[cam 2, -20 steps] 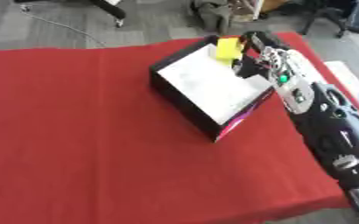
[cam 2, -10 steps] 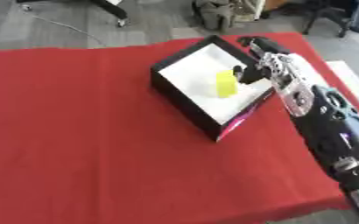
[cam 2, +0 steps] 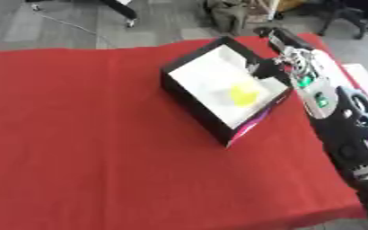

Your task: Pick up the objects with one hand, pass them to the other hand, and then place them into the box on the other side of the table.

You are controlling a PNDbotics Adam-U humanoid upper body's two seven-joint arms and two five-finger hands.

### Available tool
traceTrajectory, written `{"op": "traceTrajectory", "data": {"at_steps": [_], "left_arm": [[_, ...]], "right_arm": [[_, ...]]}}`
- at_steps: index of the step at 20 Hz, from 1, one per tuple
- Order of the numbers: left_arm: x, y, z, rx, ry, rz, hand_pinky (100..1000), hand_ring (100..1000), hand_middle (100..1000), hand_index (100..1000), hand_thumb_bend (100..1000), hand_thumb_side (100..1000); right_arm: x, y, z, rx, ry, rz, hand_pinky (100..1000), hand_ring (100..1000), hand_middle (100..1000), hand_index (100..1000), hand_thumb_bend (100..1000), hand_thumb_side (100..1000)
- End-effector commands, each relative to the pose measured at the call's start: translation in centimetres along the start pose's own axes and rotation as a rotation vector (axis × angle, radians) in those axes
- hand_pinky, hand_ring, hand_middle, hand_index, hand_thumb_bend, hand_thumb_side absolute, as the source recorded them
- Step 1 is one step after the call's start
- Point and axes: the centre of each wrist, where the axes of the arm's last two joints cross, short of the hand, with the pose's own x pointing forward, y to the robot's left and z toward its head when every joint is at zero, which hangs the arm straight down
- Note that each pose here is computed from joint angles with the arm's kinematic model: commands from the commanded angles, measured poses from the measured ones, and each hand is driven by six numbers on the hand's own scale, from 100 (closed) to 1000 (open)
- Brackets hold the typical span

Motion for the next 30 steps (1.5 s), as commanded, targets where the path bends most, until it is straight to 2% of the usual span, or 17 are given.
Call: {"op": "traceTrajectory", "data": {"at_steps": [1, 5, 9, 11, 12, 17, 22, 30], "left_arm": [[-0.6, 0.9, -1.8, -0.027, 0.025, -0.037, 724, 645, 691, 889, 392, 561], [-1.6, -0.5, -2.2, -0.177, 0.076, -0.089, 762, 699, 720, 905, 347, 598], [-3.3, -2.6, -1.6, -0.366, 0.073, -0.134, 789, 741, 742, 920, 393, 585], [-4.1, -3.0, -1.4, -0.446, 0.053, -0.149, 809, 767, 758, 925, 454, 584], [-4.5, -3.1, -1.3, -0.486, 0.042, -0.152, 811, 771, 760, 925, 455, 585], [-6.9, -2.6, -1.2, -0.647, 0.018, -0.173, 843, 815, 783, 924, 556, 503], [-8.4, -1.3, -1.4, -0.776, 0.062, -0.174, 857, 836, 794, 916, 583, 457], [-10.2, 0.7, -1.8, -0.934, 0.249, -0.191, 884, 875, 812, 895, 617, 390]], "right_arm": [[2.0, -1.9, 0.7, -0.109, -0.112, -0.046, 1000, 1000, 943, 1000, 100, 414], [4.1, -1.9, 2.1, -0.166, -0.217, -0.095, 1000, 1000, 964, 1000, 100, 474], [5.8, -2.7, 3.7, -0.181, -0.291, -0.132, 1000, 1000, 959, 1000, 100, 503], [6.4, -3.2, 4.5, -0.176, -0.315, -0.151, 1000, 1000, 956, 1000, 100, 505], [6.6, -3.3, 4.7, -0.170, -0.325, -0.162, 1000, 1000, 955, 1000, 100, 506], [6.9, -4.0, 5.4, -0.150, -0.358, -0.216, 1000, 1000, 949, 1000, 100, 509], [6.7, -4.5, 5.8, -0.143, -0.372, -0.274, 1000, 1000, 942, 1000, 100, 509], [6.2, -4.6, 6.0, -0.136, -0.368, -0.314, 1000, 1000, 935, 1000, 100, 507]]}}
